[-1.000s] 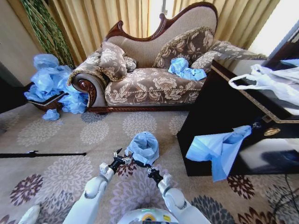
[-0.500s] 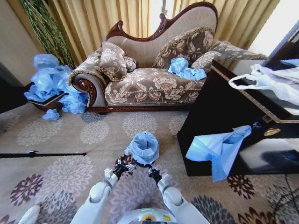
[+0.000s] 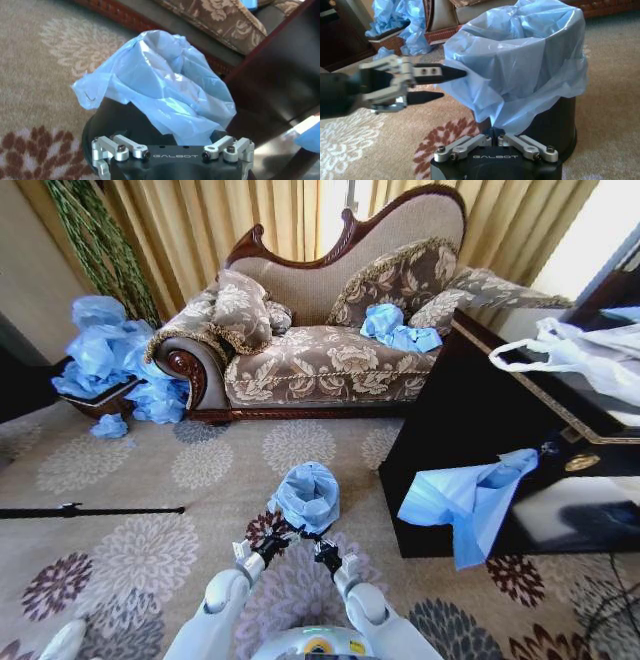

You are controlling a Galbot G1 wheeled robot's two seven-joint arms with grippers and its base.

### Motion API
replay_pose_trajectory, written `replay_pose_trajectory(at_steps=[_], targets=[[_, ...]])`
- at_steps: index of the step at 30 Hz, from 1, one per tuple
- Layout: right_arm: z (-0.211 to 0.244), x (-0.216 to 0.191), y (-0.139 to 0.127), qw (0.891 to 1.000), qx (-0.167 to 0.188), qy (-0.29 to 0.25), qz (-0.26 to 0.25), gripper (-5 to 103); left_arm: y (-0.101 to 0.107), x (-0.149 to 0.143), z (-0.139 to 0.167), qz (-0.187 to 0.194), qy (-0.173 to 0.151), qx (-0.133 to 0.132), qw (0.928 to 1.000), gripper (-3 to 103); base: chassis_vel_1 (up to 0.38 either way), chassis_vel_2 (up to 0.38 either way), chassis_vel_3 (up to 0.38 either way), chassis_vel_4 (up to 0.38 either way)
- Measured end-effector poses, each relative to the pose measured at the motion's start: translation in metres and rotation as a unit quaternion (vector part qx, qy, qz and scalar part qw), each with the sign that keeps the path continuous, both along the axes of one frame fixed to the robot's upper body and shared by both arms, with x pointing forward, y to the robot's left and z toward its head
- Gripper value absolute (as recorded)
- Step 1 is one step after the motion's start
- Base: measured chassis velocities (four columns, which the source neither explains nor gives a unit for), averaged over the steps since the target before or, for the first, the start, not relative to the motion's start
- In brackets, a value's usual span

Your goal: Place a garbage bag over the trash bin.

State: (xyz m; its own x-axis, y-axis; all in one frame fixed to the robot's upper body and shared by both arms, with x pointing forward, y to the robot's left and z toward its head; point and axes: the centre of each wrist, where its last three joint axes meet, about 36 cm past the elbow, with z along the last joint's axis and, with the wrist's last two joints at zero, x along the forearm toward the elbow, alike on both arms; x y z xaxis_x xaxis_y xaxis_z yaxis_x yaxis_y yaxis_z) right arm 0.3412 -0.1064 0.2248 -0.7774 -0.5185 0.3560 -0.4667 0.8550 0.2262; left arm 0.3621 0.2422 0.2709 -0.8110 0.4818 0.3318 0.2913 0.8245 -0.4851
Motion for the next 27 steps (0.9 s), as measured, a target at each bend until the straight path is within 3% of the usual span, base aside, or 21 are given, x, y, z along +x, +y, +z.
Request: replay_pose_trajectory(at_steps=[7, 9, 11, 12, 14, 18, 20, 21, 23, 27], targets=[[0.001, -0.001, 0.000, 1.000, 0.000, -0.002, 0.002, 0, -0.009, 0.004, -0.007, 0.011, 0.015, -0.010, 0.9998, 102, 0.000, 0.000, 0.000, 0.000], [0.001, -0.002, -0.001, 1.000, -0.002, -0.002, 0.003, 0, -0.013, 0.004, -0.009, 0.017, 0.017, -0.015, 0.9996, 95, 0.000, 0.000, 0.000, 0.000], [0.001, -0.002, -0.001, 1.000, -0.002, -0.002, 0.003, 0, -0.014, 0.004, -0.009, 0.017, 0.016, -0.016, 0.9996, 95, 0.000, 0.000, 0.000, 0.000], [0.001, -0.002, -0.002, 1.000, -0.004, -0.003, 0.004, 0, -0.015, 0.004, -0.010, 0.019, 0.015, -0.017, 0.9996, 88, 0.000, 0.000, 0.000, 0.000], [0.000, -0.002, -0.002, 1.000, -0.004, -0.003, 0.004, 0, -0.015, 0.004, -0.011, 0.019, 0.015, -0.016, 0.9996, 88, 0.000, 0.000, 0.000, 0.000], [-0.001, -0.003, -0.002, 1.000, -0.007, -0.002, 0.006, 0, -0.013, 0.004, -0.015, 0.019, 0.010, -0.019, 0.9996, 72, 0.000, 0.000, 0.000, 0.000], [-0.001, -0.004, -0.002, 1.000, -0.007, -0.001, 0.006, 0, -0.013, 0.004, -0.016, 0.016, 0.008, -0.021, 0.9996, 72, 0.000, 0.000, 0.000, 0.000], [-0.002, -0.004, -0.002, 1.000, -0.008, -0.001, 0.006, 0, -0.013, 0.003, -0.016, 0.012, 0.005, -0.023, 0.9997, 64, 0.000, 0.000, 0.000, 0.000], [-0.003, -0.005, -0.002, 1.000, -0.009, -0.001, 0.006, 0, -0.012, 0.003, -0.017, 0.010, 0.004, -0.024, 0.9997, 64, 0.000, 0.000, 0.000, 0.000], [-0.004, -0.005, -0.003, 1.000, -0.011, -0.001, 0.006, 0, -0.013, 0.004, -0.021, 0.010, 0.003, -0.026, 0.9996, 52, 0.000, 0.000, 0.000, 0.000]])
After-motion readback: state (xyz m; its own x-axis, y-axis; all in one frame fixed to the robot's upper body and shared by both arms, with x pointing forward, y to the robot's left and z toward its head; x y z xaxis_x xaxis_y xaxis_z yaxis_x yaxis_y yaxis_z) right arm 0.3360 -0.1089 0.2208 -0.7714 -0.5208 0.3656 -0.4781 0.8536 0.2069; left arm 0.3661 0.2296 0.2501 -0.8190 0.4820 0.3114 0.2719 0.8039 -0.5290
